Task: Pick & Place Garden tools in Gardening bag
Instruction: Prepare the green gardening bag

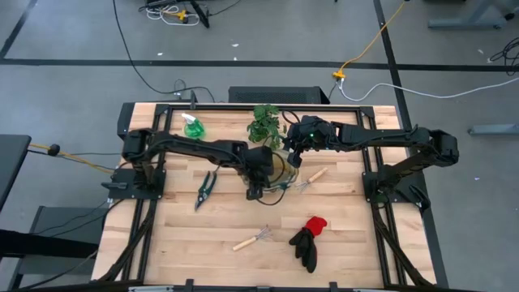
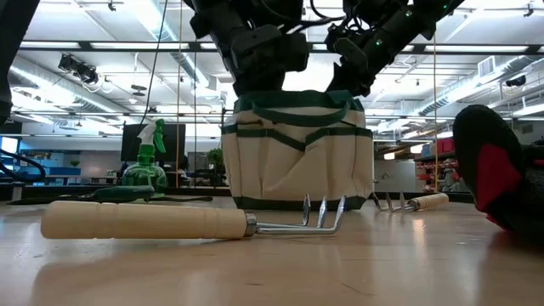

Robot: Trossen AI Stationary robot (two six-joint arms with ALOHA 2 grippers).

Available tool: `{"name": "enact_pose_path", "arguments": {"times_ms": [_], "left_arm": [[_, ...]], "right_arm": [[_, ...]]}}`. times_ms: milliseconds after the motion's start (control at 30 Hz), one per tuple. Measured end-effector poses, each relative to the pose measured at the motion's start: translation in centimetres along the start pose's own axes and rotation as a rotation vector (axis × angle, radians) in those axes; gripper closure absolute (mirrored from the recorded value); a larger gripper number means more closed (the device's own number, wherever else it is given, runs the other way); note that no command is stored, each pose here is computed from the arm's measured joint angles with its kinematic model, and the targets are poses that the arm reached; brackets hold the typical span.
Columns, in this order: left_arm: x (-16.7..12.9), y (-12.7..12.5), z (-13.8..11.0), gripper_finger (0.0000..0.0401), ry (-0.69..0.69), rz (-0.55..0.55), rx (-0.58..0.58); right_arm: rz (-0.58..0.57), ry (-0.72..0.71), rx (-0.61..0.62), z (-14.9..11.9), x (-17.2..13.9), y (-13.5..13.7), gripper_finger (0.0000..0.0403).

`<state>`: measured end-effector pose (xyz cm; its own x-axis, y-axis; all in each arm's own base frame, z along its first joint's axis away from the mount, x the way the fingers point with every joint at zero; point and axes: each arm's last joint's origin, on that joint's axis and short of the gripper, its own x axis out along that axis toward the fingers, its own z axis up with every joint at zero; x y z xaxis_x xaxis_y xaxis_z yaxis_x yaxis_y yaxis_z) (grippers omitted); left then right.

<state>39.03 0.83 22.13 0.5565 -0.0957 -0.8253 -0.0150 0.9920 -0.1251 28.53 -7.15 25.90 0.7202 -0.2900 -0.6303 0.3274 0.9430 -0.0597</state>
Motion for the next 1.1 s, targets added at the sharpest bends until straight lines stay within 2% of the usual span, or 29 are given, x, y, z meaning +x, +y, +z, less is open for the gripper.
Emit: {"name": "enact_pose_path", "arguments": {"times_ms": [233,600,800,1000,1100], "left_arm": [[-2.0,-0.2,0.4,0.0279,-0.038,0.029,0.002],[-2.2,-0.7,0.3,0.0279,-0.030,0.024,0.014],[-2.2,-0.4,0.2,0.0279,-0.030,0.104,0.011],[-2.3,0.0,0.3,0.0279,-0.041,0.271,0.001],[-2.3,0.1,0.3,0.0279,-0.042,0.294,0.001]], "right_arm": [[-0.001,0.002,0.001,0.0,0.0,0.0,0.0389],[-0.025,-0.001,0.001,0.0,0.0,-0.1,0.0377],[-0.016,-0.001,0.000,0.0,0.0,-0.1,0.0372],[0.019,-0.001,0.001,0.0,0.0,0.0,0.0371],[0.020,-0.002,0.001,0.0,0.0,0.0,0.0371]]}}
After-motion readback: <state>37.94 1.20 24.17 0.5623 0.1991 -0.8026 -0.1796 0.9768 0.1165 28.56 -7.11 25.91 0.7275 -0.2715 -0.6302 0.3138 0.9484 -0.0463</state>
